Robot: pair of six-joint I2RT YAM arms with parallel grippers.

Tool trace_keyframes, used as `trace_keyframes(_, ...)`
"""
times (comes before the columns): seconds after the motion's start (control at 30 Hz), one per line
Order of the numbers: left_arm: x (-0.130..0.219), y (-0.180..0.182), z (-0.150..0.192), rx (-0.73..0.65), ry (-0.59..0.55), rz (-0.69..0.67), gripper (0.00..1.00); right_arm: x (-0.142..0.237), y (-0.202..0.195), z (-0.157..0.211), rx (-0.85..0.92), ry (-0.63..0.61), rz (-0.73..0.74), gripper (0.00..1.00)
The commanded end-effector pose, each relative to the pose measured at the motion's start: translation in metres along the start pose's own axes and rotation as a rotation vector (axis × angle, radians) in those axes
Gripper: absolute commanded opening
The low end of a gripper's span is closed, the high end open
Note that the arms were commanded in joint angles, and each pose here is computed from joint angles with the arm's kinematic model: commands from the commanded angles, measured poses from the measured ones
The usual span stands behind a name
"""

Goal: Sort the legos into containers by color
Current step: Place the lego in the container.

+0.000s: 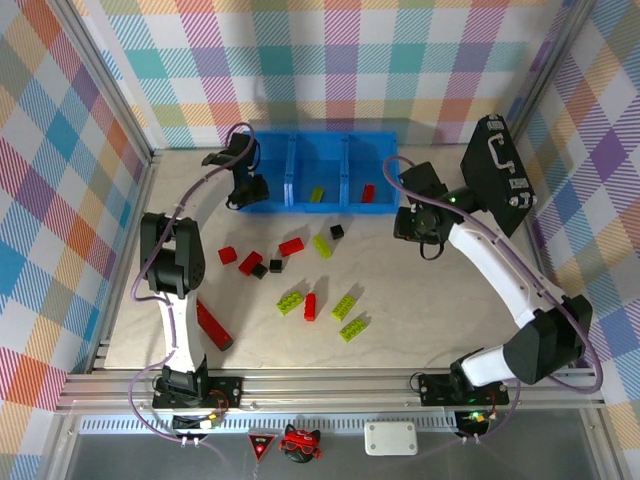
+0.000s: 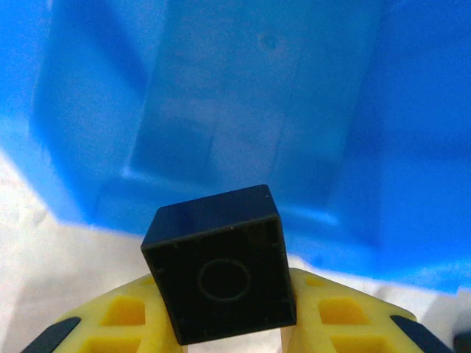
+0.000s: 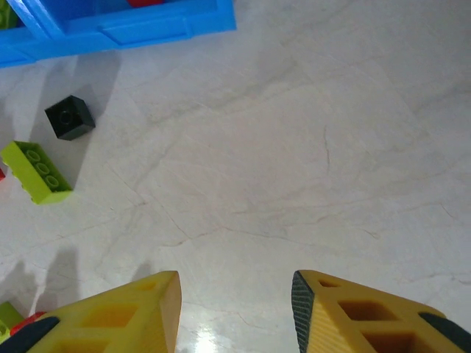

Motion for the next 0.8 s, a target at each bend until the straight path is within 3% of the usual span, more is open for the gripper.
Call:
trace_keyframes(0.0, -0.011, -0.003, -0.021, -0.011, -0.058, 0.043, 0.3, 0.009, -0.011, 0.007, -0.033, -0.011, 0.031, 0.46)
trace_keyframes(0.23, -0.035, -0.01, -0.043, -0.005, -0.12, 0.078, 0.3, 0.016, -0.015, 0.009, -0.044, -0.016, 0.028, 0.46)
trace_keyframes(0.77, -0.055, -0.01, -0.044, 0.028, -0.132, 0.078, 0.39, 0.019, -0.016, 0.01, -0.059, -0.022, 0.018, 0.46)
Point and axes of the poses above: each hand's point on the last joint's axis, 136 mm out from that joint toward the fingers, its own x axis back along the fingers, its own y axis along the line the jaws close on, z = x × y, the point moved 8 cm from there along x, back along the fingers, and after that the axes turned 11 degrees about -x, right-handed, at the moved point
